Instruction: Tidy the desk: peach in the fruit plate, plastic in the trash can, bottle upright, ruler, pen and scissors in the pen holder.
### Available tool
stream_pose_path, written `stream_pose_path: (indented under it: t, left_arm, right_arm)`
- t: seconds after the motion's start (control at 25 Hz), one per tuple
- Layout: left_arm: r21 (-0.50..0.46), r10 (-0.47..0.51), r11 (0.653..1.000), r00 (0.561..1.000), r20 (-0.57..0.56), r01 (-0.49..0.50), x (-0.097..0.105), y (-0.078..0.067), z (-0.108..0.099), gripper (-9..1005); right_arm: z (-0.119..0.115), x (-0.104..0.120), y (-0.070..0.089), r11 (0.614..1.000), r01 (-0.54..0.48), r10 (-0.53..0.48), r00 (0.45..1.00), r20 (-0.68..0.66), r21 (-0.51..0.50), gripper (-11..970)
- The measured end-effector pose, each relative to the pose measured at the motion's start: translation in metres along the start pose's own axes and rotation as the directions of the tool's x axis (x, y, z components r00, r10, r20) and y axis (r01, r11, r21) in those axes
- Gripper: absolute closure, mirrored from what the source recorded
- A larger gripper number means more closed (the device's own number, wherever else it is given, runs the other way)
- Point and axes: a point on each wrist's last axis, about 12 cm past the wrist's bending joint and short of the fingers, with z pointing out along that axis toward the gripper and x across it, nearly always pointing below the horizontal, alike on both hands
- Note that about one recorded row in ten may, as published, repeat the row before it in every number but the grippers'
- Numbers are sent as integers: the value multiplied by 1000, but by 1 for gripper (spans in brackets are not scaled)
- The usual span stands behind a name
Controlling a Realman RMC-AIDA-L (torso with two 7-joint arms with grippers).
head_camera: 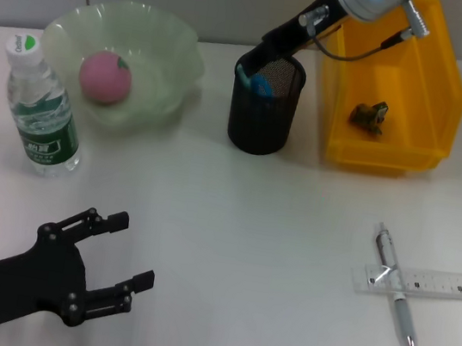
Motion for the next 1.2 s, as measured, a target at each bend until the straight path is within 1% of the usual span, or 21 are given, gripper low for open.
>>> stream_pose_path:
  t: [0.08, 0.2, 0.24, 0.4, 0.48, 0.56, 0.6, 0.64, 0.76, 0.8, 0.84, 0.88, 0.92, 1.04, 1.2]
  left_arm:
    - [-1, -8, 1000, 1000, 0, 8, 0, 0, 0, 165]
    - [-5, -28, 1000, 1000, -6, 28, 1, 0, -1, 165]
    - [-5, -33, 999, 999, -9, 33, 2, -1, -1, 165]
    - [-3, -43, 999, 999, -16, 43, 3, -2, -5, 165]
    - [-1, -42, 999, 999, -15, 42, 3, -3, -6, 165]
    - [7, -43, 999, 999, -9, 43, 3, -4, -6, 165]
    - [12, -44, 999, 999, -5, 44, 2, -5, -5, 165]
    - [12, -44, 999, 999, -5, 44, 2, -5, -5, 165]
    - [22, -51, 998, 999, 5, 51, 2, -7, -4, 165]
    - [25, -52, 998, 999, 9, 52, 2, -8, -3, 165]
    - [25, -52, 998, 999, 9, 52, 2, -8, -3, 165]
    - [26, -53, 998, 999, 10, 53, 2, -8, -3, 165]
    - [27, -52, 998, 999, 11, 52, 2, -8, -2, 165]
    - [26, -41, 999, 999, 12, 40, 2, -8, -2, 165]
    - [21, -20, 1000, 1000, 14, 20, 2, -9, -3, 165]
  right_arm:
    - [-3, 1, 2, 1000, 9, -9, 1000, 9, -6, 279]
    - [-23, 13, 9, 998, 45, -41, 996, 79, -40, 279]
    - [-23, 13, 9, 998, 45, -41, 996, 79, -40, 279]
    - [-41, 25, 16, 987, 84, -67, 990, 121, -139, 280]
    - [-48, 34, 18, 976, 123, -102, 988, 119, -182, 280]
    - [-49, 37, 18, 972, 135, -116, 987, 110, -191, 280]
    - [-50, 42, 19, 963, 162, -147, 986, 82, -215, 280]
    - [-50, 42, 19, 963, 162, -147, 986, 82, -215, 280]
    - [-52, 51, 20, 948, 207, -203, 978, 42, -243, 281]
    - [-53, 59, 18, 937, 238, -243, 970, 12, -257, 281]
    - [-53, 59, 18, 937, 238, -243, 970, 12, -257, 281]
    - [-54, 66, 15, 927, 269, -282, 959, -15, -260, 281]
    - [-54, 66, 15, 927, 269, -282, 959, -15, -260, 281]
    - [-54, 79, 8, 914, 313, -338, 940, -57, -257, 282]
    - [-51, 95, 4, 881, 384, -419, 904, -83, -276, 282]
